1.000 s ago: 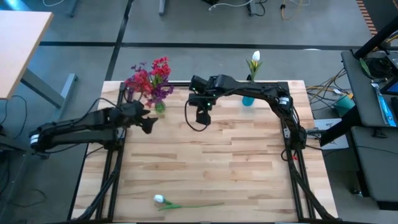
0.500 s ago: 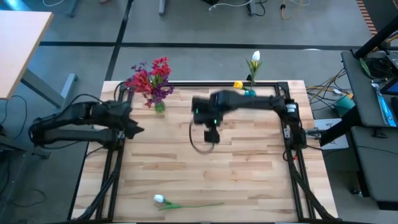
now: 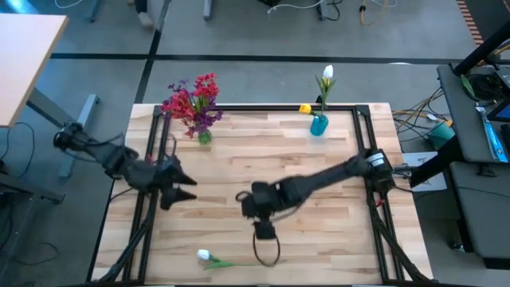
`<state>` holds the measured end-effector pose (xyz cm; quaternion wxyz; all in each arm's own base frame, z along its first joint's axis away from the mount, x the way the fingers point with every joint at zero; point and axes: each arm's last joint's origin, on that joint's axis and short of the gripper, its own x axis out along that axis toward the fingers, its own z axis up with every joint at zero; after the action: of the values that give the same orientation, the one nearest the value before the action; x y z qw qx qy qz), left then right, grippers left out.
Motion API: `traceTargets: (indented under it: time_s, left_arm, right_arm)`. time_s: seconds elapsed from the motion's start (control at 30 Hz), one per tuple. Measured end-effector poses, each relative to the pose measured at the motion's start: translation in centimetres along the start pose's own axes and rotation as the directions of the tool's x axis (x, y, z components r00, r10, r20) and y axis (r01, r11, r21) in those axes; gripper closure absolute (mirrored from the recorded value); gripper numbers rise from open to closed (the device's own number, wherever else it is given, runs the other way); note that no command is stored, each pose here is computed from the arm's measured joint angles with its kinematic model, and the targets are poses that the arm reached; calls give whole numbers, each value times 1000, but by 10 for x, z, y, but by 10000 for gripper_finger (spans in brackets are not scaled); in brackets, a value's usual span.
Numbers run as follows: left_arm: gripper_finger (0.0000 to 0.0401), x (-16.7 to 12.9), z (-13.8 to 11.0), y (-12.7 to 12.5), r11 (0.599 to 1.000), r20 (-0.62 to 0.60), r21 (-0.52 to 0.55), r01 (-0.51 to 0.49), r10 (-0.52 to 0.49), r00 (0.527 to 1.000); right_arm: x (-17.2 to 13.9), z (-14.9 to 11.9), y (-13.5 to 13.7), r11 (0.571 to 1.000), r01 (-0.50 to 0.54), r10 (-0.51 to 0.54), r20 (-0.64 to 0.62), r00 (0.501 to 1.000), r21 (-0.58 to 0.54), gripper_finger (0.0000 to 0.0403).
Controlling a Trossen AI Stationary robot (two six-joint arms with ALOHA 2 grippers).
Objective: Sort flowers into vase by color
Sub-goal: Put the white tulip into the blue vase
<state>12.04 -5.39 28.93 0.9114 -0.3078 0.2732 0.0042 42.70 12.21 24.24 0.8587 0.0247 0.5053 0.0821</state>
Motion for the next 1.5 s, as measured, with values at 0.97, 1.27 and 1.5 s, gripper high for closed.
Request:
traceTargets:
  time_s: [0.97,1.27,1.5]
  left_arm:
    - [120,25,-72,-103,945,-22,326,-6,14,1000]
    - [120,25,-75,-102,938,-22,346,-16,25,999]
    - [120,24,-74,-100,929,31,364,-69,62,998]
  right_arm:
    - [119,-10,119,998,-23,20,45,999,57,157]
    - [140,-10,120,997,40,-38,-26,999,63,211]
    - [148,-14,113,997,64,-60,-84,995,39,349]
